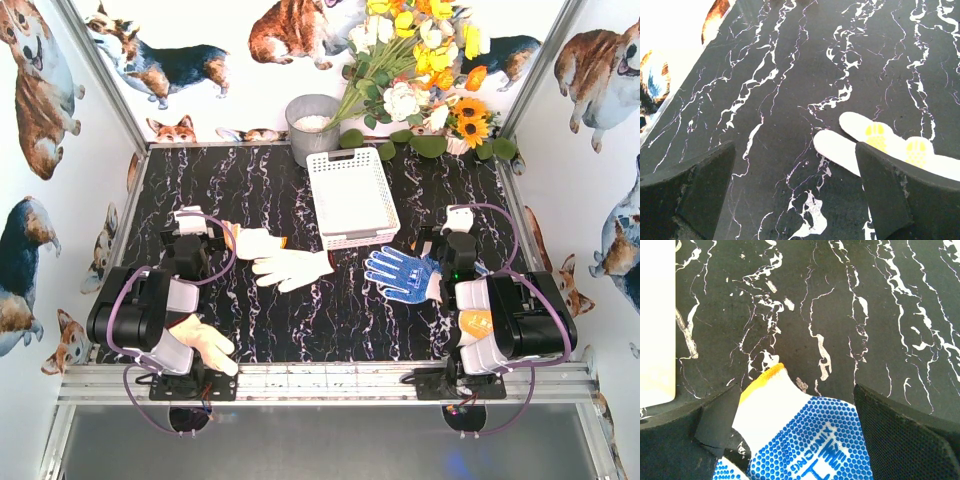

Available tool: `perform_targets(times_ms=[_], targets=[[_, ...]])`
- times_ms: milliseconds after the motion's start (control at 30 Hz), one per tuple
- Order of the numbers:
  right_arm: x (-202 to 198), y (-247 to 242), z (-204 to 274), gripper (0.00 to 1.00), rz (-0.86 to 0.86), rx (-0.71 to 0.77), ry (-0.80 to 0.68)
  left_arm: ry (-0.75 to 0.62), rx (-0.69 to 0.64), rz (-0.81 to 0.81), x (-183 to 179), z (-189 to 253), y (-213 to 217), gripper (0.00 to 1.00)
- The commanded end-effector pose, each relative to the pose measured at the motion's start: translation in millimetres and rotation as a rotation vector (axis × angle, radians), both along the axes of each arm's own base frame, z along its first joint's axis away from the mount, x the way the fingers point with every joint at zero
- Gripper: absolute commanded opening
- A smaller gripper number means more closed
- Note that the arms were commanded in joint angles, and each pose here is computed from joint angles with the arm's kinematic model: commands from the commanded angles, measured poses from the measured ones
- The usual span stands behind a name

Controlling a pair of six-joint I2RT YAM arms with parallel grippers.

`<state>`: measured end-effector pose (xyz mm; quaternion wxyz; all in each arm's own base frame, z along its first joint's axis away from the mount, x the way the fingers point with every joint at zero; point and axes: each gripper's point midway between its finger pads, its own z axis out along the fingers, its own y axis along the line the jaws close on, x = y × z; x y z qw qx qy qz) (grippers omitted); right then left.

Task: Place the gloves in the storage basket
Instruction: Adjust the glove at the center of the board.

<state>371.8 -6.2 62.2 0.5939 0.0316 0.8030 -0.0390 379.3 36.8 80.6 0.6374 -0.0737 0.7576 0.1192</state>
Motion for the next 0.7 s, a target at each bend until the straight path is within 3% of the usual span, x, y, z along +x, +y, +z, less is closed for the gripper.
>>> perform_targets(times_ms=[0,433,600,667], targets=[[8,0,18,1.0,0.009,-0.008,-0.07,-0.026,-0.004,-0.004,4,7,0,1.0],[8,-1,21,1.0,0.0,-0.008,-0.08,-0.045,-0.02,0.054,-1,9,10,1.0],[-3,-12,56,1.0,-0.071,0.009,-0.083,-0.109,0.028,0.115,-19,43,8,1.0],[-11,-17,73,1.0,-0.145,0.093,-0.076,-0.122,0.024,0.142,-26,58,6,1.0]])
